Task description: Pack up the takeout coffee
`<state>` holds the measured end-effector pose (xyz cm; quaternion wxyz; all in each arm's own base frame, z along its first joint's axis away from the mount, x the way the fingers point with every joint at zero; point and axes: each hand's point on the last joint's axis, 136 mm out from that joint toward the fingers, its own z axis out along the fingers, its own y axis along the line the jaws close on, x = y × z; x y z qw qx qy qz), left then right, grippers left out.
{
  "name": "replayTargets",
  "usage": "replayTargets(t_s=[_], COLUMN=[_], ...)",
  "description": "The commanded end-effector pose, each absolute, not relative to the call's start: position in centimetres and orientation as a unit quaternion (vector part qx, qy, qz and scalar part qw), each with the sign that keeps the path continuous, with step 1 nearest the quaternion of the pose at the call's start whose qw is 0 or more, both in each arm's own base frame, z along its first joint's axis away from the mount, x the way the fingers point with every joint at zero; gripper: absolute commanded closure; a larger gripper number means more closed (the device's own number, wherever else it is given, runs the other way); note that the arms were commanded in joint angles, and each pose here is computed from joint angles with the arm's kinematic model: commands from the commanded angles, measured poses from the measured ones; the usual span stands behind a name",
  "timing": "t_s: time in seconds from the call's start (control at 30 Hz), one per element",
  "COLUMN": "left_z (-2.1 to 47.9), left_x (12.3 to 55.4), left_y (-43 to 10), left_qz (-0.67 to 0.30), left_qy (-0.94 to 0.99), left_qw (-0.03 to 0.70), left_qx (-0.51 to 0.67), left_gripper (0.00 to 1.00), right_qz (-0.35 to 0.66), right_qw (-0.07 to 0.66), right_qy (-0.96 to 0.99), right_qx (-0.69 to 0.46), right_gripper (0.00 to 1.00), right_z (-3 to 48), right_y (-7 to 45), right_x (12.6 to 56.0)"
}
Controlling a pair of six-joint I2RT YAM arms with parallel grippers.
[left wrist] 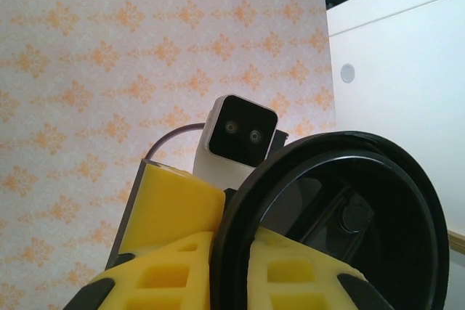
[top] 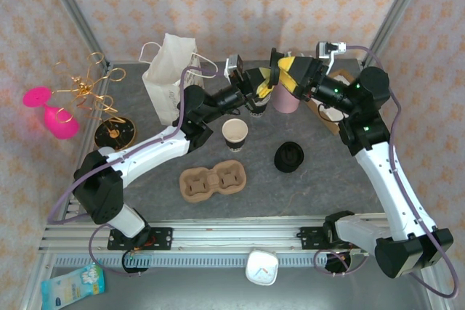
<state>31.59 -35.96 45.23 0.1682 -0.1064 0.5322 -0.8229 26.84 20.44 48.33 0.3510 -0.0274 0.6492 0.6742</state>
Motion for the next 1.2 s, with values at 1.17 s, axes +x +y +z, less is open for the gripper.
replayTargets(t_s=[1.17], left_z=[44.9], left_x=[32.5], left_y=[-34.3], left_qz=[-0.792], left_qy=[0.556], left_qw=[0.226], left_qx=[-0.116], left_gripper=[0.6], right_qz=[0.646], right_qw=[0.409], right_qy=[0.644], right_qx=[-0.041], right_gripper=[0.26], right_z=[50.3], right_y=[19.7], right_x=[26.3])
